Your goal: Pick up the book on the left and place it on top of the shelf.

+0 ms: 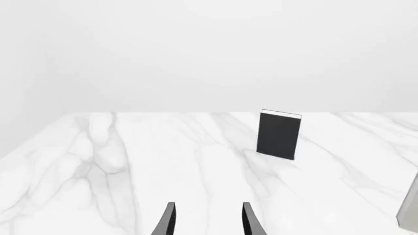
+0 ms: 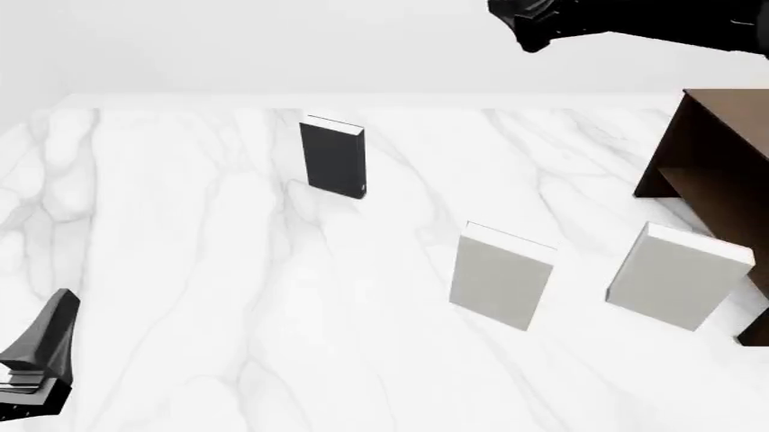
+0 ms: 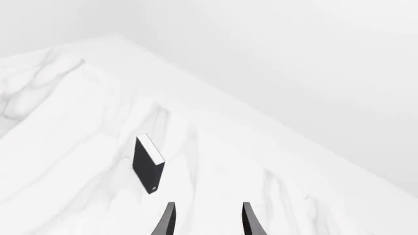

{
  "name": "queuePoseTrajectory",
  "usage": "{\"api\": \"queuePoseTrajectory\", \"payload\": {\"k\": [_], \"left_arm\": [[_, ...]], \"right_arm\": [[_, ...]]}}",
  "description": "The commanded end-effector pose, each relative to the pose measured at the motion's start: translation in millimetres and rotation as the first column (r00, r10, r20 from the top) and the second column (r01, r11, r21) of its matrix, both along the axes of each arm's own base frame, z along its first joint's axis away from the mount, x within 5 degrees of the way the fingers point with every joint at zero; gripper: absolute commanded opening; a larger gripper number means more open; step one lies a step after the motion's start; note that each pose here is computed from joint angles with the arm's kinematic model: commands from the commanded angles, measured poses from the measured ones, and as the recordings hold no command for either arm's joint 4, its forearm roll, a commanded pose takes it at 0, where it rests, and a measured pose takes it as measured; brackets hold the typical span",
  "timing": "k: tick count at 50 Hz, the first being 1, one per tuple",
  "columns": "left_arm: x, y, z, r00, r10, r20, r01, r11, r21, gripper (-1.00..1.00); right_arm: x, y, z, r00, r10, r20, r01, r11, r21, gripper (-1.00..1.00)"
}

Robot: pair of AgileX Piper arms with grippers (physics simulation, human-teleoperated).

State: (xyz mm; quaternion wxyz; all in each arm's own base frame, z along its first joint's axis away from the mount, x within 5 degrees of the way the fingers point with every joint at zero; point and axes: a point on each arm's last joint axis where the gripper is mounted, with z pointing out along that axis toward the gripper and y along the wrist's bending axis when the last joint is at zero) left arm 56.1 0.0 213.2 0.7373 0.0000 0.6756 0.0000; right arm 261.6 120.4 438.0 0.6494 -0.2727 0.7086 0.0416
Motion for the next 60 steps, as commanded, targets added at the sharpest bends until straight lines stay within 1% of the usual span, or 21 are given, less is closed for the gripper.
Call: {"api": "queuePoseTrajectory", "payload": {"k": [1,4,5,10,19,25,33,43,60], "left_arm": [[0.0,0.0,0.0,1.000,0.000,0.000,0.000,1.000,0.000,1.00],[0.0,0.0,0.0,1.000,0.000,0.000,0.000,1.000,0.000,1.00],[0.0,0.0,0.0,1.000,0.000,0.000,0.000,1.000,0.000,1.00],[0.0,0.0,0.0,1.000,0.000,0.000,0.000,1.000,0.000,1.00],[0.0,0.0,0.0,1.000,0.000,0.000,0.000,1.000,0.000,1.00],[0.0,0.0,0.0,1.000,0.000,0.000,0.000,1.000,0.000,1.00],[0.0,0.0,0.0,1.000,0.000,0.000,0.000,1.000,0.000,1.00],[0.0,0.0,0.0,1.000,0.000,0.000,0.000,1.000,0.000,1.00],[0.0,0.0,0.0,1.000,0.000,0.000,0.000,1.000,0.000,1.00]], "right_arm": [[32.4,20.6,-0.5,0.999,0.020,-0.026,-0.021,0.999,-0.042,1.00],[38.0,26.3,-2.2,0.999,0.028,-0.033,-0.030,0.999,-0.046,1.00],[44.6,30.5,-3.5,0.999,0.030,-0.035,-0.032,0.998,-0.045,1.00],[60.3,46.6,-15.7,0.997,0.051,-0.057,-0.054,0.997,-0.058,1.00],[79.4,65.7,-29.2,0.994,0.070,-0.083,-0.076,0.995,-0.065,1.00],[85.7,78.4,-35.8,0.991,0.089,-0.098,-0.096,0.993,-0.067,1.00],[96.7,83.6,-49.6,0.990,0.085,-0.111,-0.092,0.994,-0.063,1.00],[113.3,90.3,-60.5,0.989,0.077,-0.127,-0.086,0.994,-0.065,1.00],[131.7,114.2,-83.4,0.984,0.096,-0.153,-0.103,0.994,-0.043,1.00]]}}
